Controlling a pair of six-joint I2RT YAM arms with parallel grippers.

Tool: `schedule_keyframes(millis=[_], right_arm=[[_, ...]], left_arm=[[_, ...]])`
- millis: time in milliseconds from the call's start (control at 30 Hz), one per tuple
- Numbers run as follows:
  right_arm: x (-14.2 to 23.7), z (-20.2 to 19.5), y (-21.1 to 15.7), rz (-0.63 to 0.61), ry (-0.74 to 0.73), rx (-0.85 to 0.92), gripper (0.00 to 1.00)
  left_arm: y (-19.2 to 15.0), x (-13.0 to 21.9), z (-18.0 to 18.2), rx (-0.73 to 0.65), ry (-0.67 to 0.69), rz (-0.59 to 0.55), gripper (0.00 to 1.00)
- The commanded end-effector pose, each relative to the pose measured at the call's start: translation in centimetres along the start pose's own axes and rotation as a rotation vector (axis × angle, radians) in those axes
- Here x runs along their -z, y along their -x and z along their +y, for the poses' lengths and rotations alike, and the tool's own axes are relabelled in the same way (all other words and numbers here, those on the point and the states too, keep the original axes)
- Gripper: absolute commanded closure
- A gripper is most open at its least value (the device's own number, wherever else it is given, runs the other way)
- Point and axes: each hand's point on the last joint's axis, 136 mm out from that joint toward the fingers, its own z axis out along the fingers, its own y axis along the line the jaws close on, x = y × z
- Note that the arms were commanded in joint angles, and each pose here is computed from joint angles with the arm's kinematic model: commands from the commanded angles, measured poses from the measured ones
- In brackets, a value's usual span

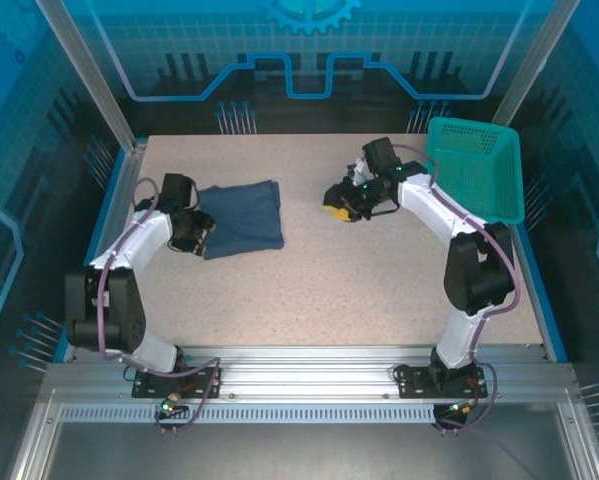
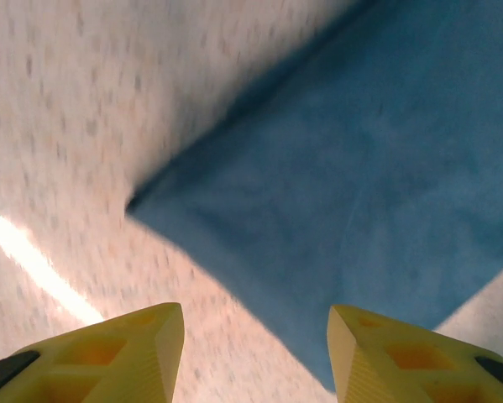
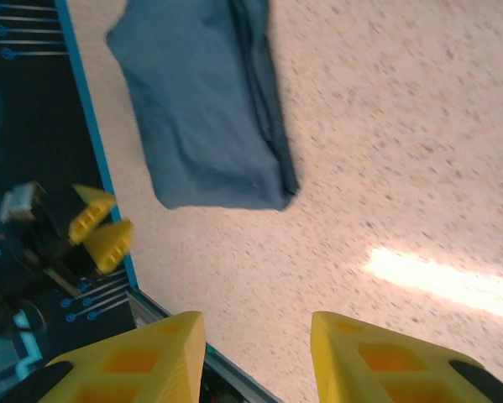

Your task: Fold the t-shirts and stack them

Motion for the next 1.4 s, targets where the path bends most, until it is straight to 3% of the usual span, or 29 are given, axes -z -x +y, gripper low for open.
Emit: schedule_keyframes(millis=[0, 167, 333, 467, 633, 700, 767, 967, 1367], right_arm=[[0.3, -0.9, -1.4, 0.036, 0.027, 0.014, 0.61], [0.5, -1.5, -1.7, 0.040, 0.036, -0.004, 0.61], [0.4, -1.4, -1.6, 0.041, 0.041, -0.012, 0.61], [0.2, -1.6, -1.6, 0.045, 0.037, -0.018, 0.61], [0.1, -2.0, -1.7, 0.050, 0.032, -0.033, 0.62], [0.2, -2.1, -1.5, 0.046, 0.030, -0.038, 0.62], [0.3, -2.3, -1.5, 0.041, 0.027, -0.042, 0.62], [0.4, -2.9, -1.6, 0.038, 0.020, -0.059, 0.62], [0.6, -4.7, -1.6, 0.033, -0.008, -0.106, 0.62]], left_arm=[[2.3, -1.8, -0.8, -0.230, 0.045, -0.016, 0.49], [3.8, -4.1, -2.4, -0.410, 0.011, -0.047, 0.48], [3.9, -7.0, -2.2, -0.438, 0.078, 0.024, 0.51], [4.5, -8.2, -3.1, -0.427, 0.073, 0.015, 0.64], [5.3, -9.6, -2.6, -0.406, 0.180, 0.039, 0.75], [6.0, -9.8, -2.7, -0.405, 0.198, 0.017, 0.84], [7.2, -9.6, -2.9, -0.393, 0.220, -0.019, 0.93], [12.5, -8.8, -4.0, -0.326, 0.271, -0.118, 0.99], [24.2, -6.5, -5.4, -0.156, 0.293, -0.292, 1.00]])
